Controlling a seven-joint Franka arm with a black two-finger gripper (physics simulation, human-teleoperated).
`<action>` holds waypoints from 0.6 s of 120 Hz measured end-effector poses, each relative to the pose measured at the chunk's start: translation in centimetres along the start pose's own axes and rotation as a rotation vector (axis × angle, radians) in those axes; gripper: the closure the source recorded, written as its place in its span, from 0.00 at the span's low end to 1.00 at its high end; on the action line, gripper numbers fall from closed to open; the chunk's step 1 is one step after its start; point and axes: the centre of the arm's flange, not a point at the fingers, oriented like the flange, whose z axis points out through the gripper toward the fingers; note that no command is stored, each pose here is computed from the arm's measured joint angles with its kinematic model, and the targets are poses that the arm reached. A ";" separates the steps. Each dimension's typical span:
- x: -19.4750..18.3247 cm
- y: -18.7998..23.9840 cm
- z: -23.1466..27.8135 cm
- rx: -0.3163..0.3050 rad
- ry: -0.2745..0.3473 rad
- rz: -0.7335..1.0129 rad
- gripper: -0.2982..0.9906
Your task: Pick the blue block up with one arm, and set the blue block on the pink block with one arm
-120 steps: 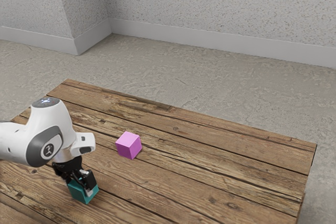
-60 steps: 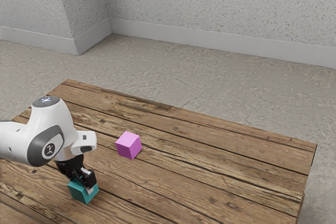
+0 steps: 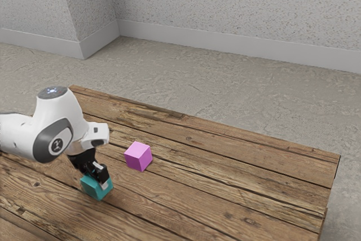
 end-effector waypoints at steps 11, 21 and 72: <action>2.0 -0.2 -3.0 0.013 0.042 0.006 0.53; 2.9 -0.3 -5.0 0.016 0.056 0.004 0.54; 12.2 -1.4 -3.5 -0.103 -0.013 -0.110 0.56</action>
